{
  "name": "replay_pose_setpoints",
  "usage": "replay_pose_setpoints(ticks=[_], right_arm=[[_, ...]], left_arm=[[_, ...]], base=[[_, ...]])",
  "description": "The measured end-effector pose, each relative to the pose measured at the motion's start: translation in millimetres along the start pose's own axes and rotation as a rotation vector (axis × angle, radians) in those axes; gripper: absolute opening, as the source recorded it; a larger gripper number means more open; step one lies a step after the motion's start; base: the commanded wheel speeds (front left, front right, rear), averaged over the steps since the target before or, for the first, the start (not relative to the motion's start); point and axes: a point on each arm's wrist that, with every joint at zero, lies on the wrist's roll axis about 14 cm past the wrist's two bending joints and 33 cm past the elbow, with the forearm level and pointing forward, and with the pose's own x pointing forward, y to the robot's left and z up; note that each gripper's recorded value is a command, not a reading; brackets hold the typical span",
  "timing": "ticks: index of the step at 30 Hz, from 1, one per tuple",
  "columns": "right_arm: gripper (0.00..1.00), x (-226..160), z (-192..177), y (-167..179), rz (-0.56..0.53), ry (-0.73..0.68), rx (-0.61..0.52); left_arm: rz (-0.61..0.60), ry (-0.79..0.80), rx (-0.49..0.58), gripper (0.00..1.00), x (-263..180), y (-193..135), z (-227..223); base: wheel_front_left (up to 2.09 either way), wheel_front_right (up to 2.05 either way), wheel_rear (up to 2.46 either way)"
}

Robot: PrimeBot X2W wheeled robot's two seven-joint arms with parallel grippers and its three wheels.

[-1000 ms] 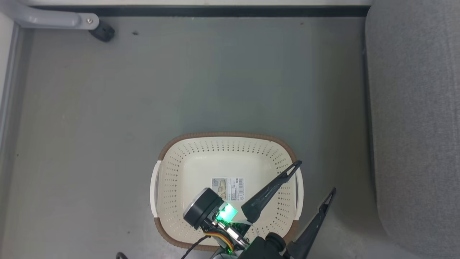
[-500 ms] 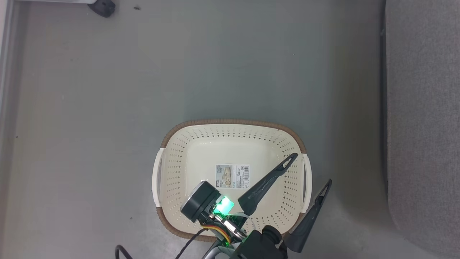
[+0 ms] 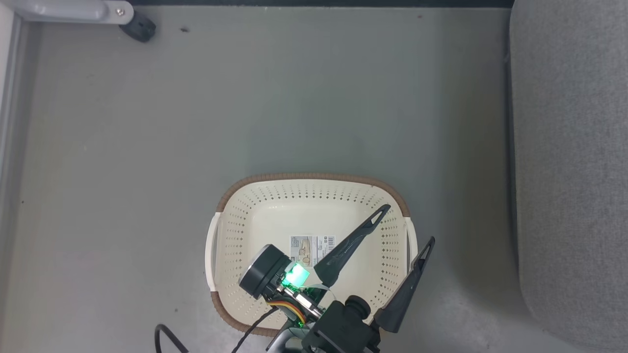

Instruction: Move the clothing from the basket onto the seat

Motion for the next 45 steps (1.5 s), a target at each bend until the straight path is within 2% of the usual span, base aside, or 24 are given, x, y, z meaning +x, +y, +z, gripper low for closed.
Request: replay_pose_setpoints(ticks=[8,20,30,45], right_arm=[[1.00,-26.3,-16.1,4.6,0.020,0.050,0.025],[1.00,-66.1,-10.7,11.2,0.068,0.051,0.053],[1.00,-114.4,-13.4,48.4,0.194,0.036,0.084],[1.00,-198.1,12.2,106.3,0.396,-0.091,0.092]], left_arm=[[0.020,-0.024,0.025,1.00,-1.6,3.6,12.2],[0.055,-0.053,0.041,1.00,-11.1,4.6,32.2],[0.136,-0.054,0.041,1.00,-37.1,11.7,41.7],[0.296,-0.085,0.040,1.00,-92.1,29.8,57.2]], base=[[0.00,0.00,0.00],[0.00,0.00,0.00],[0.00,0.00,0.00],[0.00,0.00,0.00]])
